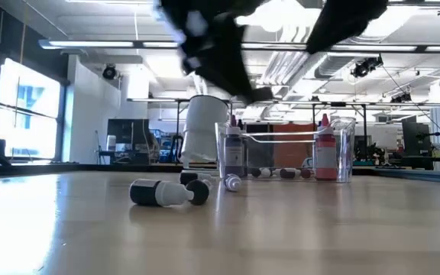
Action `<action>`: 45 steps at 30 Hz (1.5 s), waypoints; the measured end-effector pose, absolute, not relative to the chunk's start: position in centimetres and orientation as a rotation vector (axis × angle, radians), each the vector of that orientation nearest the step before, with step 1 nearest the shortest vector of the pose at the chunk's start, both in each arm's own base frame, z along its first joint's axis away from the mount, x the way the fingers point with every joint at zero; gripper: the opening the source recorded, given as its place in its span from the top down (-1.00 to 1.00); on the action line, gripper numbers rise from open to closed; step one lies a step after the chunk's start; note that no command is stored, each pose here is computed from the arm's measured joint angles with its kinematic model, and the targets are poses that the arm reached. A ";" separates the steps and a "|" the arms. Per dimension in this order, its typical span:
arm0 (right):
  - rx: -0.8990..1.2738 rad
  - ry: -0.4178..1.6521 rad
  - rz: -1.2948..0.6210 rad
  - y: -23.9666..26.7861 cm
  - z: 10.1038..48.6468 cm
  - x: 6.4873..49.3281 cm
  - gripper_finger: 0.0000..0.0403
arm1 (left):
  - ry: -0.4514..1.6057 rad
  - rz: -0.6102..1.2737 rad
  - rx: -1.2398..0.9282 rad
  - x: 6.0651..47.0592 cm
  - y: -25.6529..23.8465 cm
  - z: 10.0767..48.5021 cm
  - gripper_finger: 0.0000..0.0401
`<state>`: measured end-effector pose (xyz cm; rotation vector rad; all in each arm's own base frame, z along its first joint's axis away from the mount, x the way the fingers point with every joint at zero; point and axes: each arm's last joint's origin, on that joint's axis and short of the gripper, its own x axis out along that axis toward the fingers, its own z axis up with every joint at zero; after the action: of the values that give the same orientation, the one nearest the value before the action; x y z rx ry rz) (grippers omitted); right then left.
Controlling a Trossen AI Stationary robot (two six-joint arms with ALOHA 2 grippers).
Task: Pick & Place food coloring
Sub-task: Put the small brown food coloring bottle into the transparent container, then put the small purple food coloring bottle into the transparent container
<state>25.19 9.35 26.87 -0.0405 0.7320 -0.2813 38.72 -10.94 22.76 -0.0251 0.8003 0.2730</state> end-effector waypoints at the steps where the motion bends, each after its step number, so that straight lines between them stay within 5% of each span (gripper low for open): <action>1: -0.038 0.716 -0.338 9.3 27.4 24.1 0.32 | 0.777 0.286 -0.019 39.4 -9.8 23.5 0.70; 7: -0.001 0.607 -0.519 9.4 26.8 18.9 0.32 | 0.630 0.352 -0.024 42.2 -2.4 25.9 0.70; 15: 0.012 0.548 -0.545 7.8 24.6 15.5 0.32 | 0.614 0.403 -0.143 43.6 6.0 23.5 0.70; 29: 0.106 0.419 -0.523 7.2 26.0 15.3 0.32 | 0.629 0.376 -0.183 44.6 8.4 20.5 0.33; 37: 0.054 0.407 -0.466 7.7 25.4 16.0 0.32 | 0.658 0.154 -0.231 42.5 7.0 28.7 0.32; 45: 0.033 0.305 -0.211 8.3 23.9 18.7 0.32 | 0.801 0.270 -0.131 36.5 3.4 37.6 0.32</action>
<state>18.74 8.28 23.93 0.0330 0.3050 -0.2110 36.48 3.41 37.56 -0.1308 0.8006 0.2699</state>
